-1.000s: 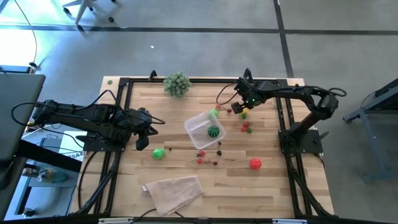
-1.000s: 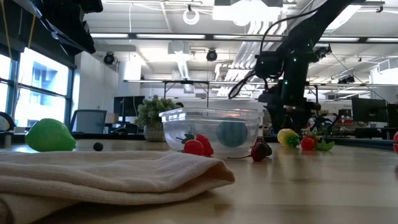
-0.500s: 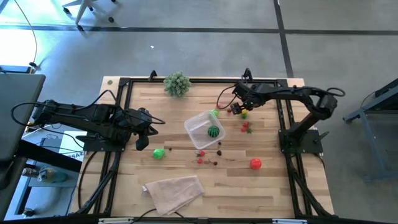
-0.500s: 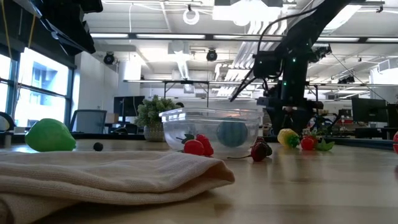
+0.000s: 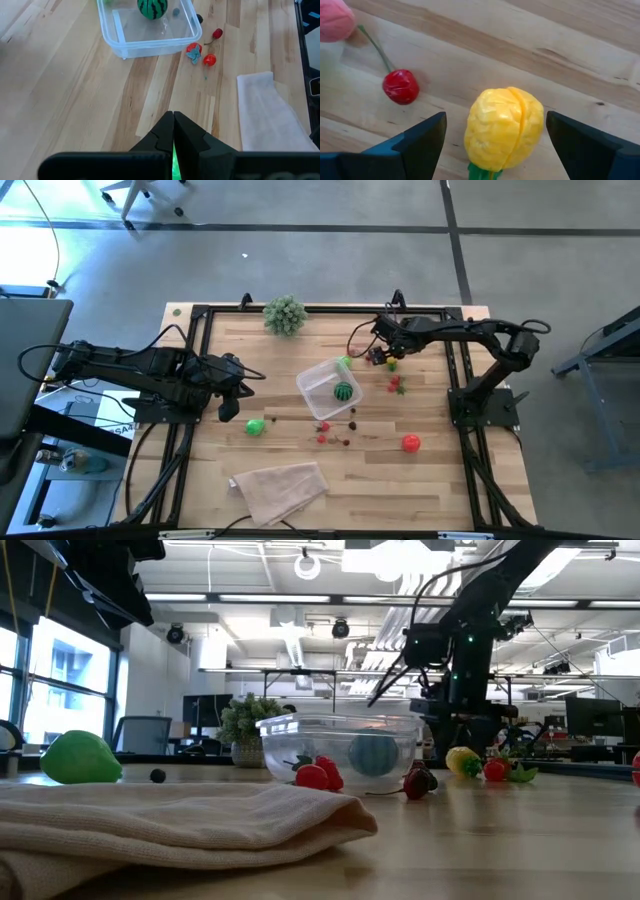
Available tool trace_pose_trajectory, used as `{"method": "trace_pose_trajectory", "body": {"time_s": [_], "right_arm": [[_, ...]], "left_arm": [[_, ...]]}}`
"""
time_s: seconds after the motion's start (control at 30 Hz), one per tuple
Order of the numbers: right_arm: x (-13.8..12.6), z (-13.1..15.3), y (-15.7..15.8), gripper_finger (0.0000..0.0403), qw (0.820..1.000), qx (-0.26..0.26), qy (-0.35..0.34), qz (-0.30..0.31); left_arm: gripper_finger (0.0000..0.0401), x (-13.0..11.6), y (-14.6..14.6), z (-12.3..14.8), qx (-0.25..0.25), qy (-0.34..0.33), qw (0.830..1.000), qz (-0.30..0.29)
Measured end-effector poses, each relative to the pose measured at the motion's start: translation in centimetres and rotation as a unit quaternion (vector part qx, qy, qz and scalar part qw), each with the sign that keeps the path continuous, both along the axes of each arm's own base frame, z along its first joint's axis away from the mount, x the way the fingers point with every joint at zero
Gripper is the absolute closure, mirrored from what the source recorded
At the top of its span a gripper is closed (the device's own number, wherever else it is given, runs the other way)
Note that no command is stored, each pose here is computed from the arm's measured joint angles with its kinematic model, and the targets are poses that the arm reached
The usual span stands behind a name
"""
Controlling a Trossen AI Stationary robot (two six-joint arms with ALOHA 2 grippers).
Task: Pick and placing Produce into tupperware
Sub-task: Put the yellow pineapple into the transparent bin
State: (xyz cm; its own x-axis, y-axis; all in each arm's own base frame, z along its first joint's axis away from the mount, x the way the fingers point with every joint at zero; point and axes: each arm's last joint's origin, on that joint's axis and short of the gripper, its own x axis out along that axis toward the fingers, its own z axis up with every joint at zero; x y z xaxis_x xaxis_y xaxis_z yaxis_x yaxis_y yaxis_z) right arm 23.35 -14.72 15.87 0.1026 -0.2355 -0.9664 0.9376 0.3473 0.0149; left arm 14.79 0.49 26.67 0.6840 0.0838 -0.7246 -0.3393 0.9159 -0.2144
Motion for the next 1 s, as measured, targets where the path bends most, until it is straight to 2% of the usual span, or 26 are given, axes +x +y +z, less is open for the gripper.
{"method": "trace_pose_trajectory", "body": {"time_s": [0.5,1.0], "right_arm": [[0.5,-1.4,-0.2,0.0074,1.000,0.020,0.004,-0.010],[0.7,-1.3,-0.2,0.0171,1.000,0.026,-0.012,-0.009]], "left_arm": [[0.0400,0.0,0.0,0.0,0.000,0.000,1.000,0.000],[0.0400,0.0,0.0,0.0,0.000,0.000,1.000,0.000]]}}
